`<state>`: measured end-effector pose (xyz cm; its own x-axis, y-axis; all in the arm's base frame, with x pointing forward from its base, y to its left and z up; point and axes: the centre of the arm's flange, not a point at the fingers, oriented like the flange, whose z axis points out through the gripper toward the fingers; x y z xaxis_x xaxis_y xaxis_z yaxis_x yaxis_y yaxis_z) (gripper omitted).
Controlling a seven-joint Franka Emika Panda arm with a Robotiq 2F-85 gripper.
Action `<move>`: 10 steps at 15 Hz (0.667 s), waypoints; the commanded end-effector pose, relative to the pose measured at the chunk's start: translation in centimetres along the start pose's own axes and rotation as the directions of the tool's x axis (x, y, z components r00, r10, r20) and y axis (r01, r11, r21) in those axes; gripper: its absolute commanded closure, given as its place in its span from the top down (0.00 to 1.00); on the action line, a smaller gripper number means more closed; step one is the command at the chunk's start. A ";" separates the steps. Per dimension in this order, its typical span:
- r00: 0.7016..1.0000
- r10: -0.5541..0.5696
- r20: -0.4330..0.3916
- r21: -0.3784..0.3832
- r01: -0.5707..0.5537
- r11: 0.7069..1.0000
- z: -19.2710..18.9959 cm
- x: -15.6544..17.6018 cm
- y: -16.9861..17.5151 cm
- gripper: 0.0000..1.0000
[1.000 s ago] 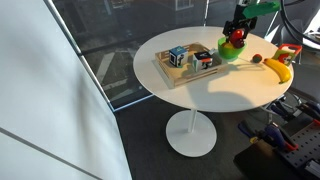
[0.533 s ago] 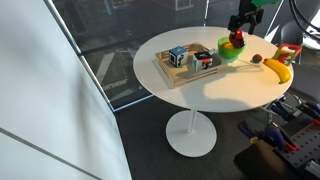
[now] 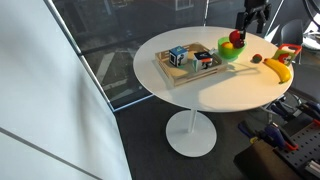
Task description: Put the plum in the green bowl
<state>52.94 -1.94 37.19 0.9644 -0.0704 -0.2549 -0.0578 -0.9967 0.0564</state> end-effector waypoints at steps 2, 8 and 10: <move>1.000 -0.013 0.028 -0.008 0.014 1.000 -1.4 -4.2 -0.7 1.00; 0.999 -0.003 -0.038 0.000 0.003 1.000 -3.2 -8.0 -0.7 1.00; 0.997 -0.001 -0.072 0.006 0.001 1.000 -4.0 -9.0 -0.7 1.00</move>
<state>47.64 -0.80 41.63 0.9697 -0.0534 -0.2385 -0.0416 -0.9977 0.0541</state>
